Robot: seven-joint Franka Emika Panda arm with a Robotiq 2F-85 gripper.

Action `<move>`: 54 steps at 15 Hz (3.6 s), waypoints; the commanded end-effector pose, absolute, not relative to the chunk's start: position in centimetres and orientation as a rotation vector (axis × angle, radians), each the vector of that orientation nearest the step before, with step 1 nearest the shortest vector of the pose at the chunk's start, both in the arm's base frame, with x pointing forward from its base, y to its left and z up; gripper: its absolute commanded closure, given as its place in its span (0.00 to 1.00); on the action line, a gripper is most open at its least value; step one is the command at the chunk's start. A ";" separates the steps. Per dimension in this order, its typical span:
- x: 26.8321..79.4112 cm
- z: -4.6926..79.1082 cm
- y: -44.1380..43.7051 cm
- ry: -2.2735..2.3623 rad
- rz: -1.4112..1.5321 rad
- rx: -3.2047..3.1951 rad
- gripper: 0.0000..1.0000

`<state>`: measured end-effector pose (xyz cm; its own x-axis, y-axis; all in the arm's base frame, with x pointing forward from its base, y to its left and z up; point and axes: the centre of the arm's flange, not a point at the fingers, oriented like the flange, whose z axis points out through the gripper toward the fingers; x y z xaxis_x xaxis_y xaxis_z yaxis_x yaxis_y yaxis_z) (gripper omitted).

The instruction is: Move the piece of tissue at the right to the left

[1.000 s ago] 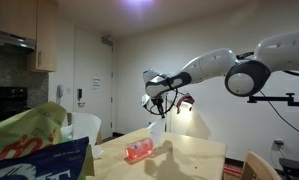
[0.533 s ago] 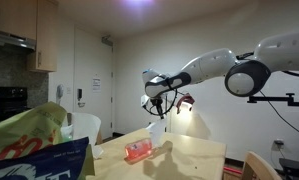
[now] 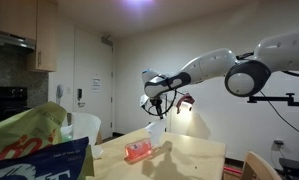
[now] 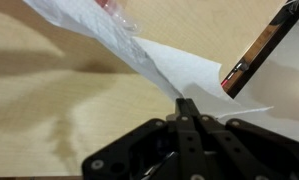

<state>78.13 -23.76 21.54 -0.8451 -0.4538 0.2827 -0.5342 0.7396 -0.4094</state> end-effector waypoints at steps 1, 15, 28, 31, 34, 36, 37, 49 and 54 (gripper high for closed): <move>74.8 18.9 -20.5 -2.742 0.614 1.051 1.00; 72.3 4.8 -14.9 -2.400 0.088 1.671 1.00; 69.1 -0.2 -20.3 -2.524 -0.055 1.319 1.00; 68.9 -0.3 -21.4 -2.587 -0.088 1.187 1.00; 68.7 -0.4 -22.2 -2.624 -0.102 1.082 1.00; 68.4 -0.3 -22.7 -2.654 -0.106 1.010 1.00; 68.2 -0.2 -22.9 -2.672 -0.112 0.972 1.00; 72.7 4.5 -23.2 -2.895 -0.232 0.888 0.99; 70.2 7.9 -24.0 -2.919 -0.156 0.876 1.00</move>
